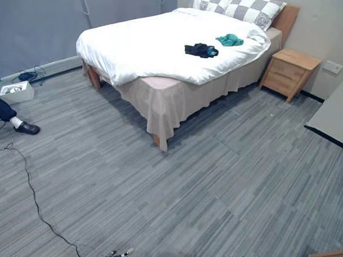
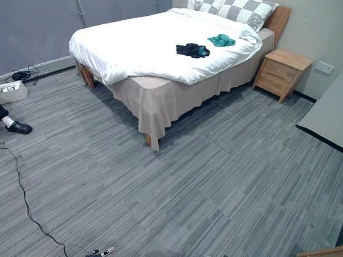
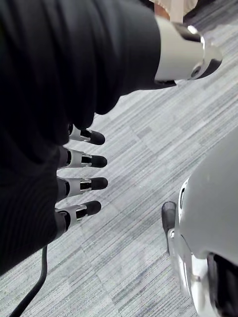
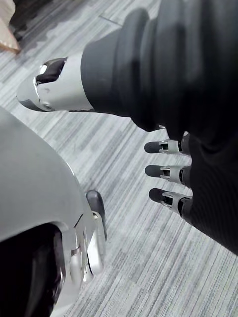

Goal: Tidy the bed and pick cloth on bed and put in laundry

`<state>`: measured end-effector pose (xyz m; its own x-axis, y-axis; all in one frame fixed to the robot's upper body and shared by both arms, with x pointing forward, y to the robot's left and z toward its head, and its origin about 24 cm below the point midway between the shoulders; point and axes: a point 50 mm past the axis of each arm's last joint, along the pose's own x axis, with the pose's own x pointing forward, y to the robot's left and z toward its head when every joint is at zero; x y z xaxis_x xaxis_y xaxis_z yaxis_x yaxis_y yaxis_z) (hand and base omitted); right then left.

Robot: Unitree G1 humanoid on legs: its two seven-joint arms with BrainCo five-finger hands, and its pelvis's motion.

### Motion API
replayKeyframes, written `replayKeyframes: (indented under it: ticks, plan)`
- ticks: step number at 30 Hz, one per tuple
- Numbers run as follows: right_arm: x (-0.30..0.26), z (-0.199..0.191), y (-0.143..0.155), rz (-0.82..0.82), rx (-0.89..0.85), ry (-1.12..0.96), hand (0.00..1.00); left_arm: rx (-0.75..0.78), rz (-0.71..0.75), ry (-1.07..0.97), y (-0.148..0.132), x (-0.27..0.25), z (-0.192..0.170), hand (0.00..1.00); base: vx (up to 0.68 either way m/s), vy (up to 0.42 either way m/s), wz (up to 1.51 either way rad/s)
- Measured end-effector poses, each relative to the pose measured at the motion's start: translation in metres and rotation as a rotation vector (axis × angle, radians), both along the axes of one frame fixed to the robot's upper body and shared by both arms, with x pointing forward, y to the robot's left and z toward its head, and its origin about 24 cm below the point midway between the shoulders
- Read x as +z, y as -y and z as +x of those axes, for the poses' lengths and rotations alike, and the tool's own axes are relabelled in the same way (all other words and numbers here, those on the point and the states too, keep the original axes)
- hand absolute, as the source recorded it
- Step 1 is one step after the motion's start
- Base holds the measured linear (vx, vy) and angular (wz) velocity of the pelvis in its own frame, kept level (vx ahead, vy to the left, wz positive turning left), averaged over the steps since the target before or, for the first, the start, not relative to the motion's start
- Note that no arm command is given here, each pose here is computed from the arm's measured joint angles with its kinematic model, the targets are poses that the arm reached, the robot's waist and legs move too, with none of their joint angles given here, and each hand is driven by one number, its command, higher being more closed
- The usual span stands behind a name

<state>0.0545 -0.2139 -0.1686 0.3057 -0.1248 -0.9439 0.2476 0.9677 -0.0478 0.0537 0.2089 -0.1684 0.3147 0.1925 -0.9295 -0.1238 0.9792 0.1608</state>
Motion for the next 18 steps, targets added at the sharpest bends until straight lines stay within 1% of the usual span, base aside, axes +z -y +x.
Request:
replayKeyframes:
  ticks: [4,8,9,11,14,17,18]
  plan:
    - [0.000,0.002,0.000,0.002,0.001,0.002,0.00,-0.001,0.000,0.002,-0.001,0.000,0.001,0.00,0.00,-0.021,-0.03]
    - [0.002,0.013,-0.003,0.005,0.002,0.034,0.00,-0.011,0.009,0.025,-0.004,0.002,0.012,0.00,-0.07,-0.004,-0.08]
    - [0.004,0.021,-0.003,0.003,0.004,0.068,0.00,-0.007,0.019,0.031,-0.008,0.003,0.015,0.00,-0.05,-0.010,0.02]
    - [0.003,0.020,-0.011,0.027,-0.030,0.074,0.00,0.014,0.026,0.036,-0.013,0.004,0.015,0.00,0.08,-0.008,0.12]
    - [0.001,0.013,-0.011,0.039,-0.092,0.060,0.00,0.041,0.021,0.043,-0.014,0.005,0.015,0.00,0.18,-0.082,0.14]
    - [0.002,0.015,-0.011,0.047,-0.118,0.070,0.00,0.032,0.012,0.050,-0.014,0.005,0.017,0.00,0.34,-0.221,-0.15]
    - [0.001,0.011,-0.012,0.056,-0.149,0.059,0.00,0.041,0.011,0.046,-0.015,0.005,0.017,0.00,0.41,-0.321,-0.27]
